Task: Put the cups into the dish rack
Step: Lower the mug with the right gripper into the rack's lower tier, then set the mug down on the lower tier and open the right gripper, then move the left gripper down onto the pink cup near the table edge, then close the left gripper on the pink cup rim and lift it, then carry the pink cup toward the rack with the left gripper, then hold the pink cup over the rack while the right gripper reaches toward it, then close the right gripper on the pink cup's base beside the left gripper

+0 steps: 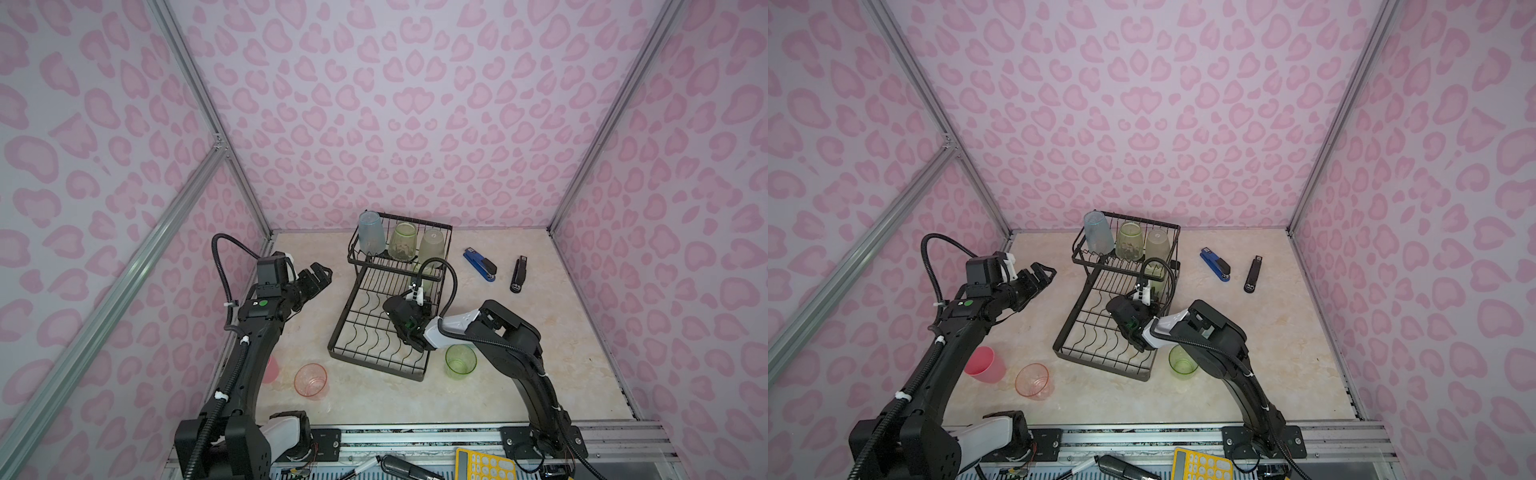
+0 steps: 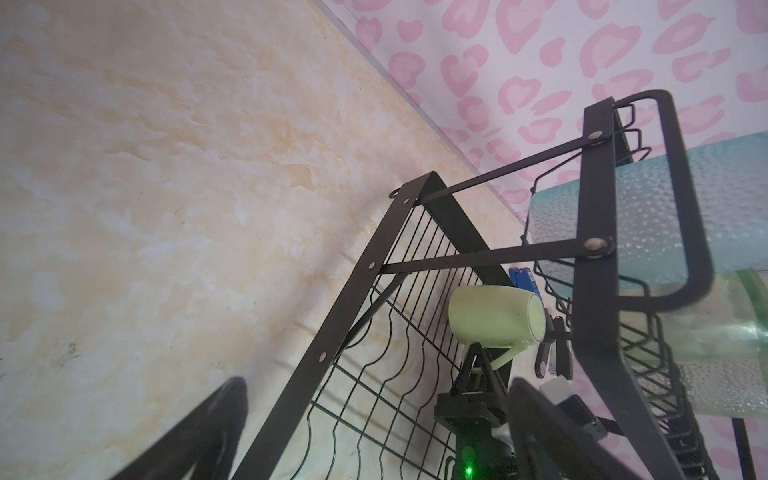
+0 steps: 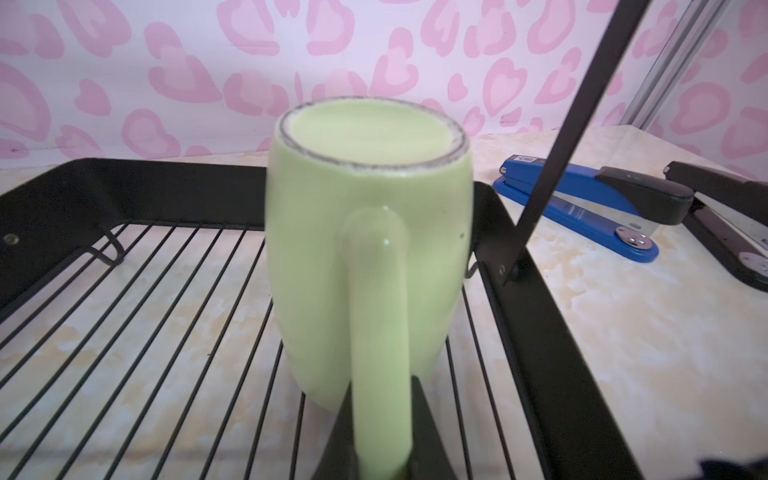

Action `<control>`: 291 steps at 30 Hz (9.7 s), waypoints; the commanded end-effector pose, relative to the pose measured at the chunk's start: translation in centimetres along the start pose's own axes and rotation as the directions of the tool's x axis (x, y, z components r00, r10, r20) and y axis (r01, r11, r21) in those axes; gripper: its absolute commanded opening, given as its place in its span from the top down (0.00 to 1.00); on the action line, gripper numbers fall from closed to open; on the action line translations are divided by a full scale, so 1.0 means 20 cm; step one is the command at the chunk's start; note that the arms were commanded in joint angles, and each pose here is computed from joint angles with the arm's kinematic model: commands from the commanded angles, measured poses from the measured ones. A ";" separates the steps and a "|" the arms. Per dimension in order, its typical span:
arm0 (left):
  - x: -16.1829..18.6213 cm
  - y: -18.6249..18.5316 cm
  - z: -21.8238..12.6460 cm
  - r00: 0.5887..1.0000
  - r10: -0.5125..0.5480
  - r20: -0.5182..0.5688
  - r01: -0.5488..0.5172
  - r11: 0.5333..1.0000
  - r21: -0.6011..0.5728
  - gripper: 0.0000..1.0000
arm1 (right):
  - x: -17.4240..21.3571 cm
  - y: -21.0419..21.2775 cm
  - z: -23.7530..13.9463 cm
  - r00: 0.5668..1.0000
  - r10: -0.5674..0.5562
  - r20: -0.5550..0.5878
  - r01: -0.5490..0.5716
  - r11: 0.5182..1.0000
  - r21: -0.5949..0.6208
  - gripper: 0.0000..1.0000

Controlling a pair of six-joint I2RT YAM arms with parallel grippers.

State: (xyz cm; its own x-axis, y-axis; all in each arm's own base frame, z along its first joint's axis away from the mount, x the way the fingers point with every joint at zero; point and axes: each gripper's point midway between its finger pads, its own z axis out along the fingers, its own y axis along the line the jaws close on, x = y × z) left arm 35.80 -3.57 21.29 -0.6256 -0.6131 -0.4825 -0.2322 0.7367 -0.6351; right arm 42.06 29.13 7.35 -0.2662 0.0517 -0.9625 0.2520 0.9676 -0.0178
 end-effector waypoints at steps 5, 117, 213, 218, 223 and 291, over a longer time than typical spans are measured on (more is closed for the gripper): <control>-0.02 -0.03 0.00 1.000 0.013 0.020 -0.014 0.999 0.029 0.01 | 0.04 -0.01 0.01 0.999 -0.027 -0.021 0.027 1.000 0.006 0.74; 0.30 1.07 -0.29 0.966 -0.254 -0.044 0.130 0.629 -0.766 0.45 | 0.22 0.19 -0.82 0.994 -0.111 -0.017 0.036 0.461 -0.887 0.25; 0.30 -1.00 -0.90 0.956 0.264 0.130 -0.253 0.510 0.822 0.94 | -1.17 -0.05 -1.32 0.951 0.235 -0.202 -0.291 0.454 -0.842 0.21; 0.23 -1.11 -0.91 0.964 0.212 0.161 -0.244 0.461 0.853 0.94 | -1.36 -0.10 -1.28 0.890 0.345 -0.299 -0.426 0.395 -0.814 0.21; 0.19 -1.18 -0.88 0.976 0.160 0.150 -0.207 0.447 0.870 0.94 | -1.47 -0.13 -1.23 0.803 0.447 -0.394 -0.562 0.350 -0.749 0.22; 0.29 -1.25 -0.67 0.961 0.242 0.136 -0.229 0.416 0.880 0.43 | -1.52 0.14 -0.88 0.335 0.647 -0.685 -0.937 0.152 -0.314 0.47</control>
State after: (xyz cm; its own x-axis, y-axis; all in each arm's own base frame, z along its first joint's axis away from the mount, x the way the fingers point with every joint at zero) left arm 28.16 -22.00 42.16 -0.5910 -0.4583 -0.6639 0.6847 0.1503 -0.7132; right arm 34.14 35.21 40.29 -0.5959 0.7947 -0.1152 0.0477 0.1782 0.9828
